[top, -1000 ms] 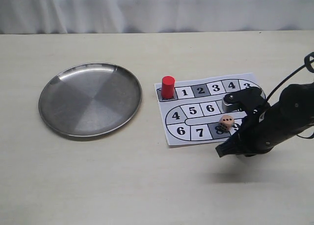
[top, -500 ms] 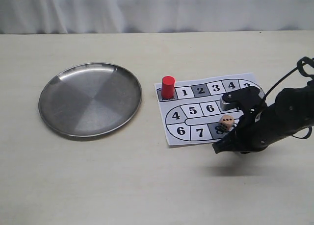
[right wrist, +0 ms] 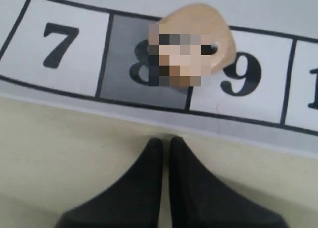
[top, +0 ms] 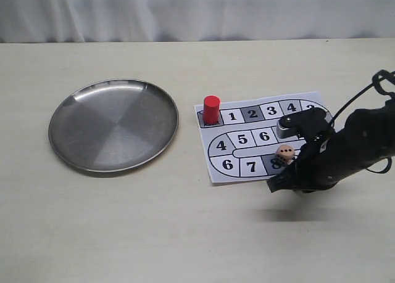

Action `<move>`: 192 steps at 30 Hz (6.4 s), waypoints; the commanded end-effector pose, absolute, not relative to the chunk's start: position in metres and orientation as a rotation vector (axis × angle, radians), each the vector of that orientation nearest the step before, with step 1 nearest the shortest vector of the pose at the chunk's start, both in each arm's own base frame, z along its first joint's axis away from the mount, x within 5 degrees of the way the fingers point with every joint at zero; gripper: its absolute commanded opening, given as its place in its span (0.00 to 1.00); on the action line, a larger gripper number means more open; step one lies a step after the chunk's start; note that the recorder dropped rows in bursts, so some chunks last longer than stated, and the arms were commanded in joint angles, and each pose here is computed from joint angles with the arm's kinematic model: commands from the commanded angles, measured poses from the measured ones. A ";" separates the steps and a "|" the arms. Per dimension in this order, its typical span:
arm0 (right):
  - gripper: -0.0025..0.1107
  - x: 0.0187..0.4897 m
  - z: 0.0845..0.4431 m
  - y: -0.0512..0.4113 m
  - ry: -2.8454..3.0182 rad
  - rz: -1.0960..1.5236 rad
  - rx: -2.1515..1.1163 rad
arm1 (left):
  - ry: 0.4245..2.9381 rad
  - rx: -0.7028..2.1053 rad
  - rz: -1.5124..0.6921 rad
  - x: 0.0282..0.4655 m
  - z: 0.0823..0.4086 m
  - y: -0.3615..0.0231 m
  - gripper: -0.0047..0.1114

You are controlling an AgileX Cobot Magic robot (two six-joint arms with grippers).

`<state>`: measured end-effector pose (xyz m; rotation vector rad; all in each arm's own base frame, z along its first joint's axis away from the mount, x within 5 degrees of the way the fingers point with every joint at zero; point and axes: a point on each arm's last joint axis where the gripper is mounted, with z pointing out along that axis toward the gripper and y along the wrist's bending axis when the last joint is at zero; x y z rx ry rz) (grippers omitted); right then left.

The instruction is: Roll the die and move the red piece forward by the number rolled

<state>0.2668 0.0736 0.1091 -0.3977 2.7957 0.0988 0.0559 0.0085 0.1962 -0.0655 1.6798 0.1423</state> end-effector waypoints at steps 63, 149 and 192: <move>0.06 0.411 0.126 0.179 2.396 0.246 -0.524 | 1.660 -0.068 0.133 0.056 0.197 0.008 0.04; 0.06 0.414 0.086 0.069 2.573 0.084 -0.324 | 1.660 -0.068 0.133 0.056 0.197 0.008 0.04; 0.06 0.265 0.341 0.052 2.045 0.225 -0.212 | 1.660 -0.068 0.133 0.056 0.197 0.008 0.04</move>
